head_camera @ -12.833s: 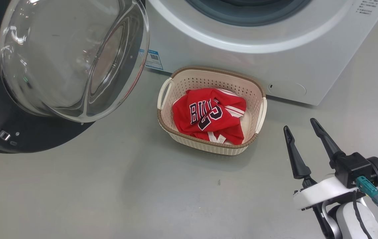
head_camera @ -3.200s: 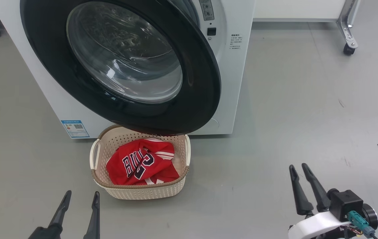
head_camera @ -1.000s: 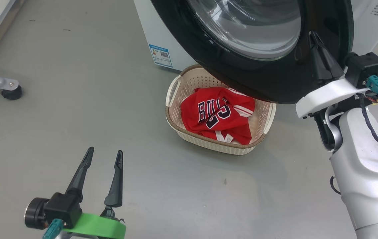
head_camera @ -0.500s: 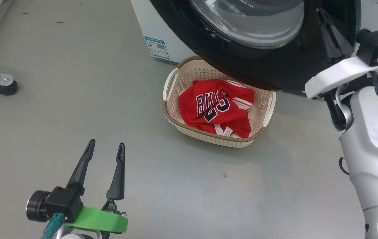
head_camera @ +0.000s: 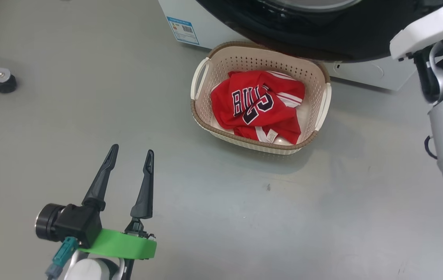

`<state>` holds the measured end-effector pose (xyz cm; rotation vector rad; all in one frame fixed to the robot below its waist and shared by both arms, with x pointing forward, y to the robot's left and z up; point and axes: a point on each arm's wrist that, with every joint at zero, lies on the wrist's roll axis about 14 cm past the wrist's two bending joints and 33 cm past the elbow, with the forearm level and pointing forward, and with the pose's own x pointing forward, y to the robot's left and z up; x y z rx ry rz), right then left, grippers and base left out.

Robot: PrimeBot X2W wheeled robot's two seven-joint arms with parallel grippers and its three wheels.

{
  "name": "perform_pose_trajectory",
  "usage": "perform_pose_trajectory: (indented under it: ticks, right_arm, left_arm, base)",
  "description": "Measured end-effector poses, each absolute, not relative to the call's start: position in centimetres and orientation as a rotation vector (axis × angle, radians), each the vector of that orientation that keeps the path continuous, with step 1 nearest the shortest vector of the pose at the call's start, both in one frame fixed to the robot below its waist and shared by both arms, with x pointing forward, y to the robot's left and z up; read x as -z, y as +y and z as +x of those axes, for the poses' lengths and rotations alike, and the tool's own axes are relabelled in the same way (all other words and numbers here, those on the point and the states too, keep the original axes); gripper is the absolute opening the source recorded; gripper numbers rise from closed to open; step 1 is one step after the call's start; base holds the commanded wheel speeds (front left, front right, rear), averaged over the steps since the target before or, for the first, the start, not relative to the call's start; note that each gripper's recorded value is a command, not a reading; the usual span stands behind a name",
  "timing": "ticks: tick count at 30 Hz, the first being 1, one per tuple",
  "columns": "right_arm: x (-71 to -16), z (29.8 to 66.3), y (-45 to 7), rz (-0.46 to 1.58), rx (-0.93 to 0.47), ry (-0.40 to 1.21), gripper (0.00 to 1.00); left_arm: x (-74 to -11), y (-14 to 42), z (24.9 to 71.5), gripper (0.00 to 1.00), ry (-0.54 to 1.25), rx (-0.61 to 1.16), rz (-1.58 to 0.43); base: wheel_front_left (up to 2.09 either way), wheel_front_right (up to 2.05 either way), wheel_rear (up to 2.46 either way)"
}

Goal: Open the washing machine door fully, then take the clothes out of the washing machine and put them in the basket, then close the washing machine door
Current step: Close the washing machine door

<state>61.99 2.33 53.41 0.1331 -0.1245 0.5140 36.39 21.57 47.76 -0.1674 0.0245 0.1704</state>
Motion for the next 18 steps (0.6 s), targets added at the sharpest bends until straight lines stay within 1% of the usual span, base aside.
perform_pose_trajectory:
  ticks: [9, 18]
  right_arm:
    - [-52.5, 65.8, 0.1, 0.101, -0.433, -0.119, 0.00]
    - [-51.5, 67.1, -0.3, 0.112, -0.405, -0.093, 0.00]
  left_arm:
    - [-47.5, 21.5, 38.0, 1.00, 0.026, -0.159, -0.165]
    - [-47.3, 22.0, 38.2, 1.00, 0.032, -0.171, -0.155]
  base:
    - [0.00, 0.00, 0.00]
    - [0.00, 0.00, 0.00]
